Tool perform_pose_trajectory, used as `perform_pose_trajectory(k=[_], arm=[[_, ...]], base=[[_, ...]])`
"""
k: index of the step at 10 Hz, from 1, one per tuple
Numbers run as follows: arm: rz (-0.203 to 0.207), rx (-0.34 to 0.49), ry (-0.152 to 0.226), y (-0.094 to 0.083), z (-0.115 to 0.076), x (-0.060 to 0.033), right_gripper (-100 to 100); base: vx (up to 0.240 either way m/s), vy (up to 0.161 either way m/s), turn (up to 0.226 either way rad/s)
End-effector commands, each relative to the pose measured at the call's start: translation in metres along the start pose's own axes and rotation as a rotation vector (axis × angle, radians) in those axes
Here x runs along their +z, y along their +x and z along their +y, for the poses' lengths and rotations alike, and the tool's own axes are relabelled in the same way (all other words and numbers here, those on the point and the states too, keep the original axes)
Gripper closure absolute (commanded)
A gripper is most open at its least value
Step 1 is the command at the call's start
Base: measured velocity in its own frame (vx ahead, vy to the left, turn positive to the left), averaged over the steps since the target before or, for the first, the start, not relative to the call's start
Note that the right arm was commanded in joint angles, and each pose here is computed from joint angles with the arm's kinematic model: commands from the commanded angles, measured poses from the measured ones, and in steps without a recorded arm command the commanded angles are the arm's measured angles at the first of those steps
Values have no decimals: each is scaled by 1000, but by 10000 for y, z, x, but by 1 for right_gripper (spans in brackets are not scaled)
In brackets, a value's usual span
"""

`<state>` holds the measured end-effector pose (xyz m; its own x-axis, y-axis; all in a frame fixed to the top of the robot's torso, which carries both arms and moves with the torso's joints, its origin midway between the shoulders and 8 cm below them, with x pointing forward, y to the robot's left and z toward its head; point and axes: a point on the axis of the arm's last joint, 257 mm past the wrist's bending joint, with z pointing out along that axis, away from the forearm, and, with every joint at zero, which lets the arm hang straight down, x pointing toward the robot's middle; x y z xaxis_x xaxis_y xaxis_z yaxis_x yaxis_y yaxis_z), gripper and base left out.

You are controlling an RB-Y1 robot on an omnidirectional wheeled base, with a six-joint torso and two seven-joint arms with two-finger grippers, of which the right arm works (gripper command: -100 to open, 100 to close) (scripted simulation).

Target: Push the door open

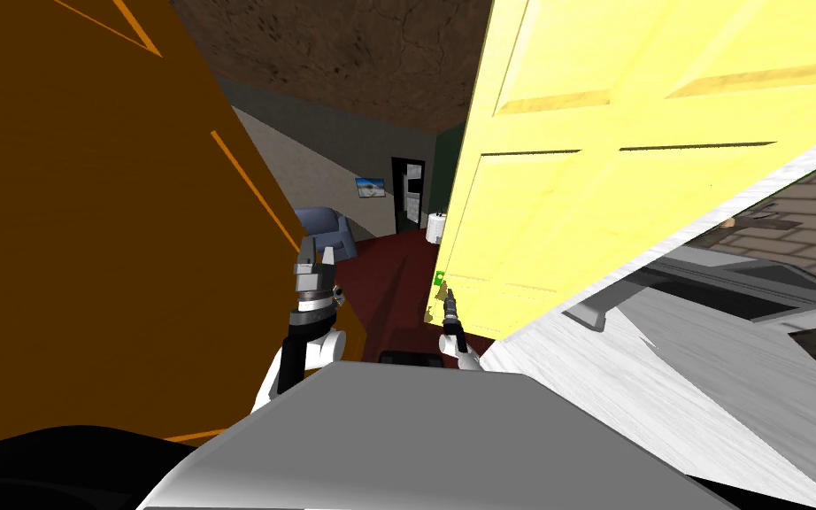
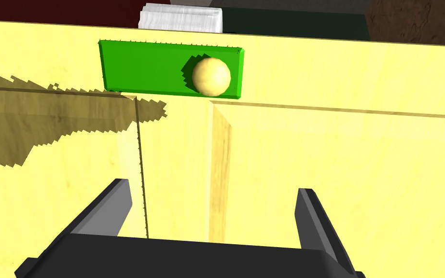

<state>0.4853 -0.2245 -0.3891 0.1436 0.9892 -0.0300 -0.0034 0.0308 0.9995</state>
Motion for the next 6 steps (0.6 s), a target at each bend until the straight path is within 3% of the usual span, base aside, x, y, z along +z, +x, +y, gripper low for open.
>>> perform_pose_trajectory(k=[1,2,6], arm=[[-4,-14,-1,-79,-15,29,-100],[-11,-29,-4,-185,-10,50,-100],[-19,-23,-4,-206,-12,53,-100]], base=[[152,-53,12],[194,-26,32],[224,9,27]])
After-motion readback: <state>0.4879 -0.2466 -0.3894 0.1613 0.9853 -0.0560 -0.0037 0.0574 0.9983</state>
